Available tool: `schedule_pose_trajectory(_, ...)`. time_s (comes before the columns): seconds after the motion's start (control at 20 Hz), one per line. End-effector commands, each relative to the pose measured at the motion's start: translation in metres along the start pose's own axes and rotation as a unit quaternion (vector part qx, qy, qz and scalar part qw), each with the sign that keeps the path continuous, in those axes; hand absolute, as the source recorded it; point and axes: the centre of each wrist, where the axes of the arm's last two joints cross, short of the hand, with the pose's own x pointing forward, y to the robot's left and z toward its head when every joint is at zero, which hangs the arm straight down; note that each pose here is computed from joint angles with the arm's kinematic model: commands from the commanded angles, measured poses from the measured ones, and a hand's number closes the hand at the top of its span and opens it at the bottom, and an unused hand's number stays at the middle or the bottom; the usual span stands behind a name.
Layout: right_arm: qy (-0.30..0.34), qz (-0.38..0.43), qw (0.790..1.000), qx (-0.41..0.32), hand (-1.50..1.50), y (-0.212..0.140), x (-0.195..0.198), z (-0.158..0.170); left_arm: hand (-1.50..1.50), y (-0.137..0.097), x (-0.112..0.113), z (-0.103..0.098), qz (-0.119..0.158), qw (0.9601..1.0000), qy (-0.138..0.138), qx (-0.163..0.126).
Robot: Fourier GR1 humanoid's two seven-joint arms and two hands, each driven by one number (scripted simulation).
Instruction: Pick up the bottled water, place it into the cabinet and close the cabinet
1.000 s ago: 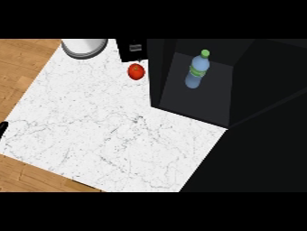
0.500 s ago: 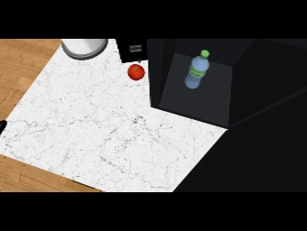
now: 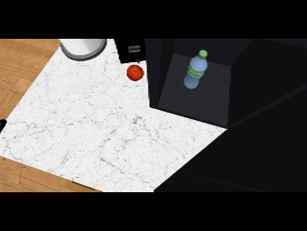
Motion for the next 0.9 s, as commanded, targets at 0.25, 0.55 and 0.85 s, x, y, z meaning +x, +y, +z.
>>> schedule_pose_trajectory(0.25, 0.079, -0.023, 0.995, -0.058, 1.50, -0.034, -0.033, -0.050, -1.50, 0.006, 0.000, 0.001, 0.002, 1.0000, 0.001, 0.005)
schedule_pose_trajectory(0.55, 0.083, -0.032, 0.983, -0.161, 1.50, -0.070, -0.037, -0.084, -1.50, 0.010, -0.003, 0.007, 0.001, 0.9998, 0.005, 0.019)
schedule_pose_trajectory(0.85, 0.094, -0.045, 0.958, -0.267, 1.50, -0.112, -0.034, -0.127, -1.50, 0.018, -0.003, 0.011, -0.003, 0.9995, 0.003, 0.032)
